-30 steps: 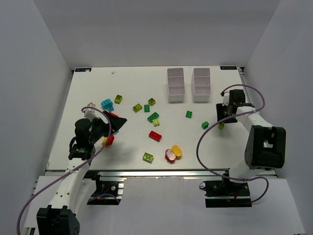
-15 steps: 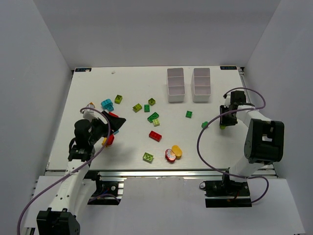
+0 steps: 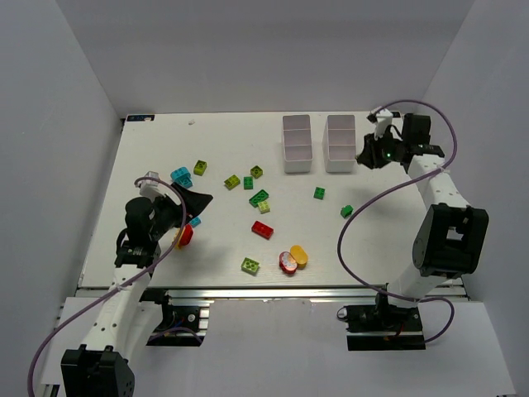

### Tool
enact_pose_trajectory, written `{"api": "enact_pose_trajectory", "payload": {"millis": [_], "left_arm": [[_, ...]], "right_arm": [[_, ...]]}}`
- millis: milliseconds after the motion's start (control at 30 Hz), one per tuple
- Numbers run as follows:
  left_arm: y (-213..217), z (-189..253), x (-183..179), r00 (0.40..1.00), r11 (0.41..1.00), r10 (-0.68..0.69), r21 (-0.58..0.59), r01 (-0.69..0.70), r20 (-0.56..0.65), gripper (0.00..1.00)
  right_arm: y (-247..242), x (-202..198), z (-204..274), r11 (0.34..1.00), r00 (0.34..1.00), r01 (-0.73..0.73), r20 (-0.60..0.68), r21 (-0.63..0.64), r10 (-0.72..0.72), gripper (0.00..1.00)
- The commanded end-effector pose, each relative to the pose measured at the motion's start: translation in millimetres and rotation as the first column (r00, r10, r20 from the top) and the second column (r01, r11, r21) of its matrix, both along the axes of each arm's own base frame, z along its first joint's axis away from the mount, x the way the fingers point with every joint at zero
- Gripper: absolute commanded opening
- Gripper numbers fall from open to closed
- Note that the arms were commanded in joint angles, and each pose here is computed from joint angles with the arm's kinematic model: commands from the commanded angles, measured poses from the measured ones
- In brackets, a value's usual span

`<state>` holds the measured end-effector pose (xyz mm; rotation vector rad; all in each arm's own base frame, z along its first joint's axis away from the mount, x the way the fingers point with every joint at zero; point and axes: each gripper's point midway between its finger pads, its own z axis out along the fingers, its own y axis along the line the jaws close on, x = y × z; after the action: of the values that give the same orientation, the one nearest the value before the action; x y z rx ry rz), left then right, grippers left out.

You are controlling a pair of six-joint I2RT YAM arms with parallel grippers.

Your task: Sort the legos into containers by color

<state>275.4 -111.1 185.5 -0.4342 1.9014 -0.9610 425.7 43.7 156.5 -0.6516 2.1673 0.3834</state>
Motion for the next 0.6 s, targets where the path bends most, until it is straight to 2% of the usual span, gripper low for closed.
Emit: {"api": "enact_pose_trajectory", "payload": {"millis": [0, 33, 100, 167, 267, 300, 367, 567], "left_arm": [[-2, 14, 5, 0.999, 1.0, -0.014, -0.011, 0.014, 0.037, 0.98], [-3, 15, 5, 0.999, 1.0, -0.015, -0.012, 0.016, 0.038, 0.98], [-3, 15, 5, 0.999, 1.0, -0.017, -0.014, 0.017, 0.041, 0.98], [-2, 15, 5, 0.999, 1.0, -0.014, -0.013, 0.014, 0.042, 0.98], [-2, 14, 4, 0.999, 1.0, -0.01, -0.015, 0.01, 0.041, 0.98], [-2, 14, 4, 0.999, 1.0, -0.008, -0.015, 0.009, 0.041, 0.98], [-1, 12, 4, 0.999, 1.0, -0.005, -0.017, 0.005, 0.036, 0.98], [1, 12, 2, 0.999, 1.0, 0.006, -0.004, -0.006, 0.035, 0.98]], "right_arm": [[41, 28, 50, 0.968, 0.945, -0.244, 0.239, 0.064, 0.222, 0.0], [42, 43, 65, 0.973, 0.949, -0.209, 0.261, 0.099, 0.178, 0.0], [45, 64, 56, 0.98, 0.971, -0.142, 0.213, 0.142, 0.11, 0.0], [43, 84, 68, 0.977, 0.982, -0.023, 0.19, 0.212, -0.018, 0.0], [45, 106, 74, 0.956, 0.977, 0.1, 0.156, 0.275, -0.147, 0.0], [60, 111, 69, 0.956, 0.979, 0.099, 0.146, 0.275, -0.143, 0.0], [59, 127, 82, 0.945, 0.964, 0.154, 0.164, 0.288, -0.207, 0.0], [63, 145, 63, 0.95, 0.957, 0.204, 0.155, 0.237, -0.244, 0.0]]}}
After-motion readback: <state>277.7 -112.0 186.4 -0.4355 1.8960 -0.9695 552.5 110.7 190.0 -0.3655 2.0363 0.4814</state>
